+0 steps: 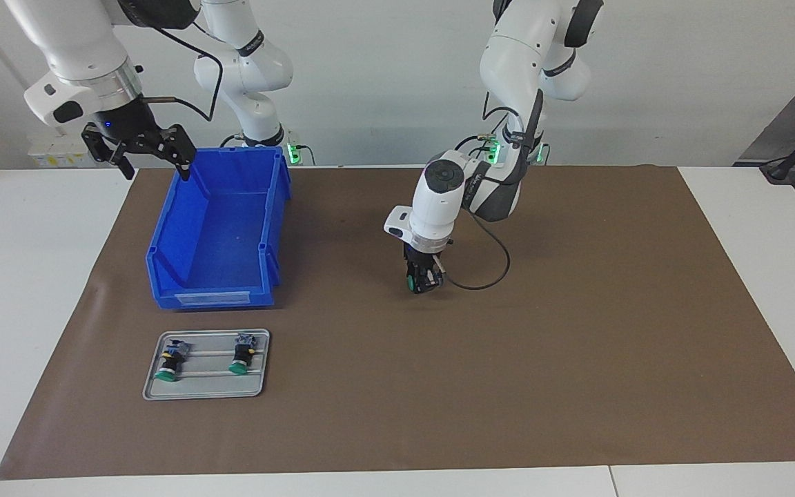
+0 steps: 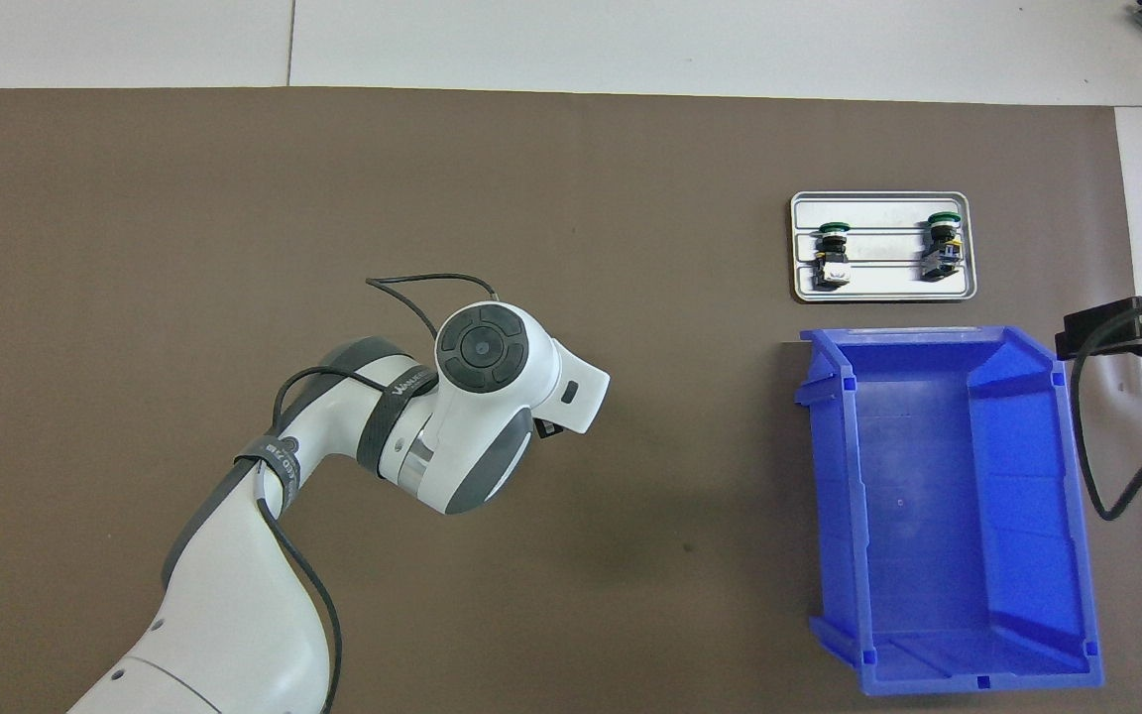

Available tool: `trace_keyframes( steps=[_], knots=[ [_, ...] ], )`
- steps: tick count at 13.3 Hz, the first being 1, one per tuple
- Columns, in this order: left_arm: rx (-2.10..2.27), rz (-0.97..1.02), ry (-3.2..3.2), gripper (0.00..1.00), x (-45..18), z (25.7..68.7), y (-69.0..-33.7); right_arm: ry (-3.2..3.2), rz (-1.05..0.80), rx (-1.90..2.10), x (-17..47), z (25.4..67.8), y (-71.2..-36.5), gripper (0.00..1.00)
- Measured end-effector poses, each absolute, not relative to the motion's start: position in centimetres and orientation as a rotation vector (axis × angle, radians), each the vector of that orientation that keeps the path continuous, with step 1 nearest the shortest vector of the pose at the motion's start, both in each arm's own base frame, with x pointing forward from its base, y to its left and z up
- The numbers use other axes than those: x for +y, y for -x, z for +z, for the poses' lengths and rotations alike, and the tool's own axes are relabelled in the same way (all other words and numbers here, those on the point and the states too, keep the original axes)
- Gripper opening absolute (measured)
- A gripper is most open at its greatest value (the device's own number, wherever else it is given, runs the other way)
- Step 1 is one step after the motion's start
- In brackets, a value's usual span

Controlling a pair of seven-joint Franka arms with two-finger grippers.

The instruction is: Place and press button with both arms

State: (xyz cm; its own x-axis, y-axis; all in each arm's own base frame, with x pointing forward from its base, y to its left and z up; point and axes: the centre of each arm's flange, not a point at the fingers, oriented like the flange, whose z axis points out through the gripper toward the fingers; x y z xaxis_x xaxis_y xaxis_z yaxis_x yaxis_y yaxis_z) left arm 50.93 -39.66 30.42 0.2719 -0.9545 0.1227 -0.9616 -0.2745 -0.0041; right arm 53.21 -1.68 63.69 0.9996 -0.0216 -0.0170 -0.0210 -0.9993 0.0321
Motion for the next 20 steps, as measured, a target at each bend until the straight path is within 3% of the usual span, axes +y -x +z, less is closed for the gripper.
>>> trace_keyframes(
  steps=[3,7,12,17,20],
  knots=[
    [-1.831,0.16,-2.464,0.33,-39.3,30.6,-51.3,-3.109,-0.027,-0.028,-1.7,63.7,-53.2,1.0],
    [-1.798,0.207,-2.496,0.33,-38.3,32.5,-52.2,-3.109,-0.027,-0.028,-1.7,63.7,-53.2,1.0],
    [-1.604,0.362,-2.577,0.33,-32.9,39.7,-54.2,-3.109,-0.027,-0.028,-1.7,63.7,-53.2,1.0],
    [-1.335,0.4,-2.443,0.33,-26.1,38.5,-56.3,-3.109,-0.027,-0.03,-1.8,63.7,-53.2,1.0],
    [-1.227,0.551,-2.396,0.33,-21.7,36.6,-56.5,-3.109,-0.027,-0.031,-1.8,63.7,-53.2,1.0]
  ],
)
